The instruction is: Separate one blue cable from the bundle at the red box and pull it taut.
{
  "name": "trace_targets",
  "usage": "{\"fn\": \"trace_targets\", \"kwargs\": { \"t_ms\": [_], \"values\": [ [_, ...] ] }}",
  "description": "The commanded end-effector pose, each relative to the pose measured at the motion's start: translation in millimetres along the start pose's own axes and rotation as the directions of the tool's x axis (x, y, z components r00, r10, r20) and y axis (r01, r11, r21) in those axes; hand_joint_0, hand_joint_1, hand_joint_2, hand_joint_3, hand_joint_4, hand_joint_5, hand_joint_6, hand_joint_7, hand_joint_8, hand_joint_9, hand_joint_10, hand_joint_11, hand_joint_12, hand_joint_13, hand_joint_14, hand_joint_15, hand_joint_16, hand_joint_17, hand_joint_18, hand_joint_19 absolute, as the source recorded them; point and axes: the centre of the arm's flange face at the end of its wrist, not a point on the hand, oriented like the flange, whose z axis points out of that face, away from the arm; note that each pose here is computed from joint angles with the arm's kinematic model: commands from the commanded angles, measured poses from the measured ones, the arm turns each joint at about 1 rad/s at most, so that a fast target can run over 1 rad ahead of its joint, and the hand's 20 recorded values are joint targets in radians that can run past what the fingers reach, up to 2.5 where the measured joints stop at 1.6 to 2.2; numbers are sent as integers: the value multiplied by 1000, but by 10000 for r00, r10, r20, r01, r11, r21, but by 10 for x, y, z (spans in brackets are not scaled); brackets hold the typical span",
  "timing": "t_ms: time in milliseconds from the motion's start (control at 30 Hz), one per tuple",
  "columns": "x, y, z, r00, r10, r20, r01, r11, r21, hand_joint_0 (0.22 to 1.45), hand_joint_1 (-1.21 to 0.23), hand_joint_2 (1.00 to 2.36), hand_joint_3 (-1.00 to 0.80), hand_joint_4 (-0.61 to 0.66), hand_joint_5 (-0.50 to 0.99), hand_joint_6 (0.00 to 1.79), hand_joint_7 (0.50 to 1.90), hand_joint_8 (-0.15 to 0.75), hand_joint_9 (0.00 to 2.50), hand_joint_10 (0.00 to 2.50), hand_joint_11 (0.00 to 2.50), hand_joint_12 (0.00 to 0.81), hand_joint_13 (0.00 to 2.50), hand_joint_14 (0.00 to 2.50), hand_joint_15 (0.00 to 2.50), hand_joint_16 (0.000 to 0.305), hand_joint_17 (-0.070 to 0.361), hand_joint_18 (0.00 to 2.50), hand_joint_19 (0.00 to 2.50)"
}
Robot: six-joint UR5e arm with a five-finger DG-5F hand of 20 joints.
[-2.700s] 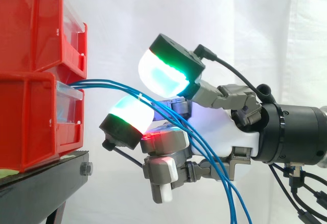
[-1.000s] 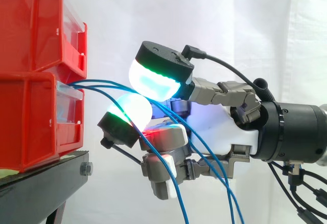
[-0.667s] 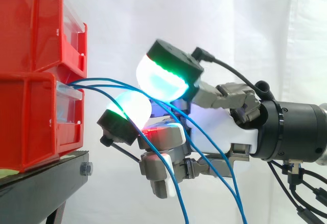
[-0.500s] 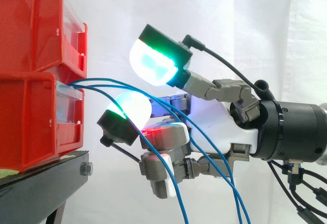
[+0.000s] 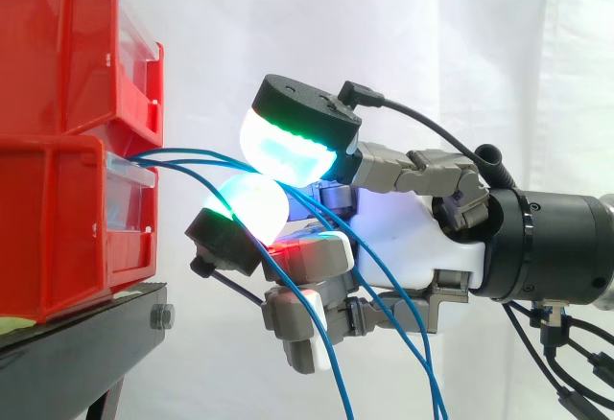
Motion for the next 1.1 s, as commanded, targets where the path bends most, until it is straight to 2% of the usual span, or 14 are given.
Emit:
{"fn": "trace_targets", "kwargs": {
  "t_ms": [0, 67, 100, 167, 200, 300, 367, 467, 500, 733, 833, 933, 1067],
  "values": [
    [1, 0, 0, 10000, 0, -1, 0, 10000, 0, 637, -886, 1020, -161, 31, -179, 865, 1216, 257, 1086, 23, 1336, 354, 1040, 30, 887, 51, 114, 848, 873],
    [1, 0, 0, 10000, 0, -1, 0, 10000, 0, 664, -882, 1014, -292, 75, -183, 867, 1174, 259, 1077, 24, 1338, 347, 1029, 30, 880, 50, 114, 840, 864],
    [1, 0, 0, 10000, 0, -1, 0, 10000, 0, 662, -878, 1006, -426, 102, -177, 861, 1179, 260, 1080, 23, 1335, 344, 1031, 29, 878, 50, 113, 840, 864],
    [1, 0, 0, 10000, 0, -1, 0, 10000, 0, 649, -821, 1000, -500, 120, -171, 857, 1175, 256, 1094, 23, 1328, 347, 1044, 30, 874, 50, 113, 840, 873],
    [1, 0, 0, 10000, -16, -1, 16, 10000, 0, 598, -705, 1000, -500, 125, -163, 852, 1183, 269, 1127, 23, 1344, 347, 1055, 28, 875, 50, 113, 850, 873],
    [1, 0, 0, 10000, -16, -1, 16, 10000, 0, 568, -472, 1000, -500, 126, -150, 844, 1182, 274, 1166, 23, 1348, 348, 1079, 29, 875, 50, 114, 876, 886],
    [1, 0, 0, 10000, -16, -1, 16, 10000, 0, 584, -392, 1000, -500, 121, -146, 841, 1192, 272, 1183, 24, 1358, 346, 1089, 30, 881, 49, 111, 875, 899],
    [1, 0, 0, 10000, -16, -1, 16, 10000, 0, 611, -352, 1000, -500, 115, -141, 839, 1190, 263, 1195, 24, 1366, 343, 1104, 29, 881, 49, 111, 884, 902],
    [1, 0, 0, 10000, -16, -1, 16, 10000, 0, 627, -401, 1000, -500, 123, -140, 837, 1179, 263, 1198, 25, 1364, 346, 1108, 29, 884, 49, 111, 886, 903],
    [1, 0, 0, 10000, -16, -1, 16, 10000, 0, 592, -753, 1018, -134, 117, -151, 839, 1205, 289, 1155, 21, 1339, 377, 1089, 28, 887, 56, 125, 905, 885],
    [0, 0, 0, 10000, -16, 14, 16, 10000, 1, 603, -802, 1023, -67, 83, -169, 857, 1234, 274, 1123, 22, 1354, 371, 1056, 28, 894, 54, 121, 860, 890],
    [-3, 10, 7, 10000, -46, 33, 46, 10000, -43, 634, -860, 1022, -98, 36, -187, 868, 1200, 254, 1048, 22, 1362, 353, 1004, 30, 889, 51, 116, 824, 876],
    [-1, 2, 2, 10000, -92, 15, 92, 10000, -14, 694, -927, 1019, -207, 53, -201, 880, 1187, 252, 993, 22, 1329, 348, 960, 31, 860, 52, 117, 812, 829]
  ]
}}
